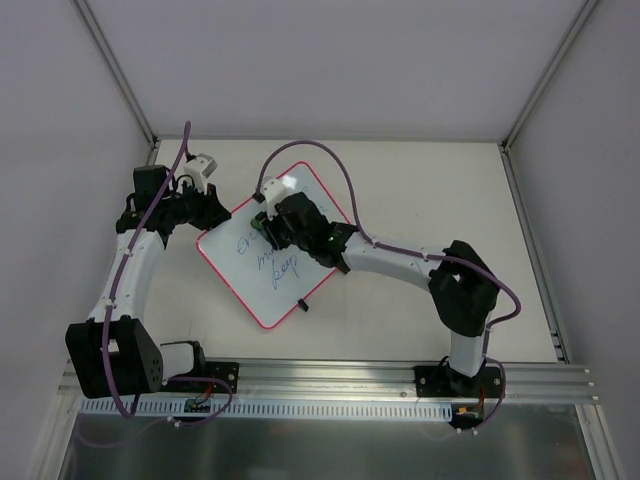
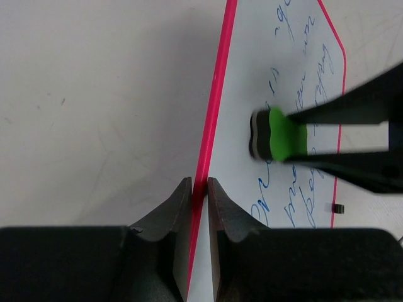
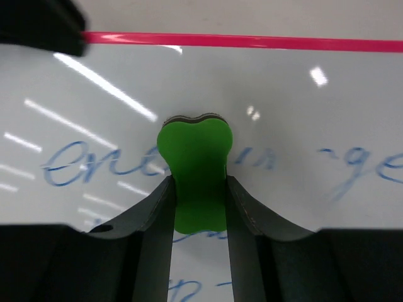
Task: Erase the whiteboard
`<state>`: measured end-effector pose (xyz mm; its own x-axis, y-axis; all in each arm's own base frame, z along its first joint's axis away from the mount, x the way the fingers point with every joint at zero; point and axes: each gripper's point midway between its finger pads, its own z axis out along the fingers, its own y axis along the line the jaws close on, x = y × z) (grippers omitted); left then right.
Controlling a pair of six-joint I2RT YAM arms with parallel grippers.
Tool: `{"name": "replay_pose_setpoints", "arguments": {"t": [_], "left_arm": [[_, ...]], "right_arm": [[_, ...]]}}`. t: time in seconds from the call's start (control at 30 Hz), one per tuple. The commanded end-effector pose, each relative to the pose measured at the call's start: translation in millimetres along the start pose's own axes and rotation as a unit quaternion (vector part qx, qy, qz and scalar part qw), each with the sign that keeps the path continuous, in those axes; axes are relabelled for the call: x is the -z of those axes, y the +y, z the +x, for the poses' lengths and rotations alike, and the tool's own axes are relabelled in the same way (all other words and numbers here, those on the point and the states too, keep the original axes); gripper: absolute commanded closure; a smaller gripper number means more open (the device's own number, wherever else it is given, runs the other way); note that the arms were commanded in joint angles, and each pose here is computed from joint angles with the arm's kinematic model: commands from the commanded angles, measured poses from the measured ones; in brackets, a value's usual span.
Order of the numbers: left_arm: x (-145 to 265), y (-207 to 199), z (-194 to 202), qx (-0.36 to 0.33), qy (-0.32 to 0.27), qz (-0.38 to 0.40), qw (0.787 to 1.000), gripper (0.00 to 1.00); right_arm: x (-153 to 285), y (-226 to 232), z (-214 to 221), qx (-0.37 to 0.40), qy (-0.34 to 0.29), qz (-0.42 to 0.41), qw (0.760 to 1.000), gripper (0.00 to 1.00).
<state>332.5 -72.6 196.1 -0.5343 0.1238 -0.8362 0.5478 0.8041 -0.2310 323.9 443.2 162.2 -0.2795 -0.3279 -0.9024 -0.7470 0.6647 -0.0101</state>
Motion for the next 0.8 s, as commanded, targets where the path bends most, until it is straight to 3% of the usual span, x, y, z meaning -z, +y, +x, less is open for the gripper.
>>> {"name": "replay_pose_setpoints", "arguments": {"t": [0.0, 0.13, 0.23, 0.5, 0.63, 0.77], "left_arm": [[2, -17, -2, -0.012, -0.01, 0.039, 0.999, 1.0], [2, -18, -3, -0.011, -0.011, 0.041, 0.999, 1.0], [2, -18, -3, -0.012, -0.011, 0.04, 0.999, 1.0], [4, -20, -2, -0.018, -0.013, 0.041, 0.999, 1.0], [5, -21, -1, -0.024, -0.014, 0.041, 0.999, 1.0], [5, -23, -1, -0.026, -0.016, 0.045, 0.999, 1.0]], "right_arm": [[0, 69, 6, 0.01, 0.005, -0.091, 0.996, 0.99], [7, 101, 20, 0.019, 0.021, -0.12, 0.992, 0.99], [3, 91, 23, 0.024, 0.028, -0.086, 0.996, 1.0], [9, -41, -2, -0.047, 0.002, 0.15, 0.988, 1.0], [14, -90, -5, -0.073, 0.004, 0.194, 0.978, 1.0], [8, -103, 4, -0.084, 0.021, 0.195, 0.977, 1.0]]}}
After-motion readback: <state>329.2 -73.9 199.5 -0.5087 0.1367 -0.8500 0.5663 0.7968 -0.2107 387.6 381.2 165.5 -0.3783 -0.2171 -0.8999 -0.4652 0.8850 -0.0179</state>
